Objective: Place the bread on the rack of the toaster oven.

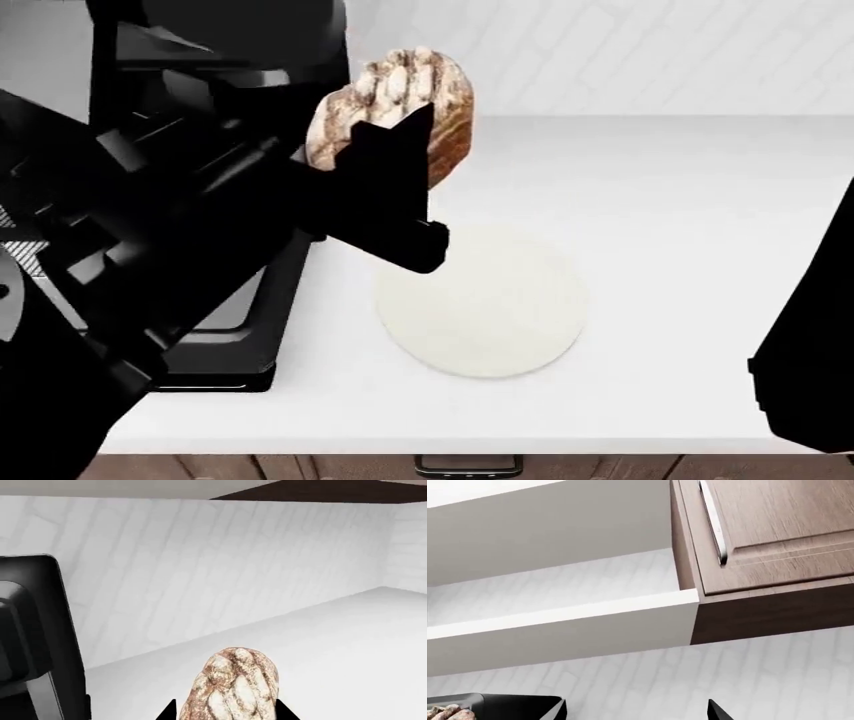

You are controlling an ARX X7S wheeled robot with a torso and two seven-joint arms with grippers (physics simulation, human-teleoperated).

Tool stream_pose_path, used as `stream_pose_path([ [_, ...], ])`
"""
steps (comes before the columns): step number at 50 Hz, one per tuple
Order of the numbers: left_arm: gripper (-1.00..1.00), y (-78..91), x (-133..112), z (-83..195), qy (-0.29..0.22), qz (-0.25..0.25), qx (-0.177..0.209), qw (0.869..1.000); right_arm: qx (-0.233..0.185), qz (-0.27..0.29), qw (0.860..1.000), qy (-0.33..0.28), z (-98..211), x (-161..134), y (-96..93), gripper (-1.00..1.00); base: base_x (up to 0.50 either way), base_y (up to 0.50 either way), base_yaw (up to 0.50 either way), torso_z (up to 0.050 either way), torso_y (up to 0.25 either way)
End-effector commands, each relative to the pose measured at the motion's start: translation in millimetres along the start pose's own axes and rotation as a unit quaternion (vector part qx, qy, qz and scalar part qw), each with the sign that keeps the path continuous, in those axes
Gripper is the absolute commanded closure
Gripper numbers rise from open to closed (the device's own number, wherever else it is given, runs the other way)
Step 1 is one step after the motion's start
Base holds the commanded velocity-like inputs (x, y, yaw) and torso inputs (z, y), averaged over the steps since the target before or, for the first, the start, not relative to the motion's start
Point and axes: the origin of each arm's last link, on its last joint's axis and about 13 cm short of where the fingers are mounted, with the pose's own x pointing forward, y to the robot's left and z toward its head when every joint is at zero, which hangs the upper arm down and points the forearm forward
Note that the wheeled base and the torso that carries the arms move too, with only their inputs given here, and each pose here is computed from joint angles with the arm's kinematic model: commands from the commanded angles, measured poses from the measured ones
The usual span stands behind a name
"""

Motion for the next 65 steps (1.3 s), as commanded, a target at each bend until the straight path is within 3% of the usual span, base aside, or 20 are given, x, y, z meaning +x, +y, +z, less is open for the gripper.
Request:
stream_pose_path([
  [1,1.0,1.9,-14,12,-0.017,0.019,0.0,1.0,0.004,0.004,1.0,0.0,0,1,0.8,-1.0,0.0,0.0,0.0,0.0,0.0],
  [39,1.0,35.7,-27,-3,-0.016,0.111,-0.007,0.994,0.015,0.021,1.0,-0.001,-1,3,4.6,-1.0,0.0,0.0,0.0,0.0,0.0],
  [65,1.0,52.9,-47,-4,-0.024,0.186,-0.02,0.982,0.019,0.03,0.999,0.0,-4,7,8.0,-1.0,0.0,0.0,0.0,0.0,0.0],
])
